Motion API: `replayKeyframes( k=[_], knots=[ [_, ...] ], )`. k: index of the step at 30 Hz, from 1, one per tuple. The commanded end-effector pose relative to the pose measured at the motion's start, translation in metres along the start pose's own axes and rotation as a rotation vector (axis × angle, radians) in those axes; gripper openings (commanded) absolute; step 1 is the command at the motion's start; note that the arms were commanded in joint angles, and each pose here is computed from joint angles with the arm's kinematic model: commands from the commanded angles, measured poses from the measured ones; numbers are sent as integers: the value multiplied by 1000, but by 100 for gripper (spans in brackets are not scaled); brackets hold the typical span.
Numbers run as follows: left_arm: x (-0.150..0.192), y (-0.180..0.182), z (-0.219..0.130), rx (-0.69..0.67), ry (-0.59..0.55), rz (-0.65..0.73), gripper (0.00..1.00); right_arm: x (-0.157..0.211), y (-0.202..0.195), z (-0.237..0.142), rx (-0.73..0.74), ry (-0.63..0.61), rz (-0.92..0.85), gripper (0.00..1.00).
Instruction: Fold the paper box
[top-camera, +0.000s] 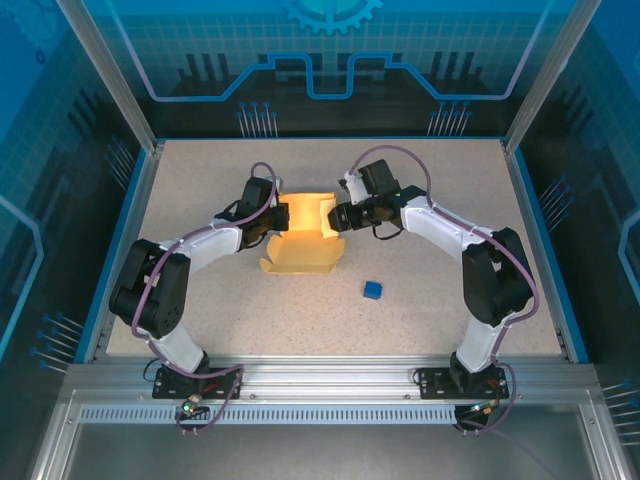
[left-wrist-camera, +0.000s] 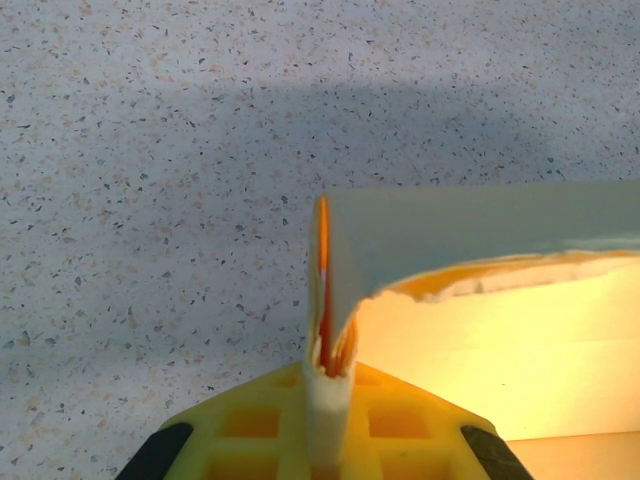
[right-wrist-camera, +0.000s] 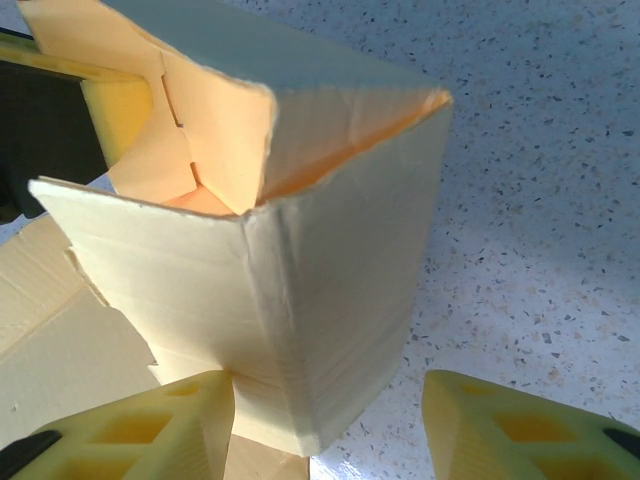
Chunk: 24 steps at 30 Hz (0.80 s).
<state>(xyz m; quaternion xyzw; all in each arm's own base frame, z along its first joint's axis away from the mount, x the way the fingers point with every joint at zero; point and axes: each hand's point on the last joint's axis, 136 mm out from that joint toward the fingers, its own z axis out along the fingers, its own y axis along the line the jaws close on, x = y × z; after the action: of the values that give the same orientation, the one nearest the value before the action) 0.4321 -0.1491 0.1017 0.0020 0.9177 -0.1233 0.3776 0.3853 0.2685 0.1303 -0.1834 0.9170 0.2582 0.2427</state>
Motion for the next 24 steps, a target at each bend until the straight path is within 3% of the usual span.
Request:
replayKeyframes(
  k=[1,14,24],
  knots=[
    [-13,-12,-10,44,-30,-6,4,-7,9,8,-32,-10,3,53],
    [-12,-12,-11,43,-28,-4,4,-13,17,22,-7,2,-16,52],
    [-12,-12,-10,44,-26,0,4,-8,-6,30,230,59,-76,51]
  ],
)
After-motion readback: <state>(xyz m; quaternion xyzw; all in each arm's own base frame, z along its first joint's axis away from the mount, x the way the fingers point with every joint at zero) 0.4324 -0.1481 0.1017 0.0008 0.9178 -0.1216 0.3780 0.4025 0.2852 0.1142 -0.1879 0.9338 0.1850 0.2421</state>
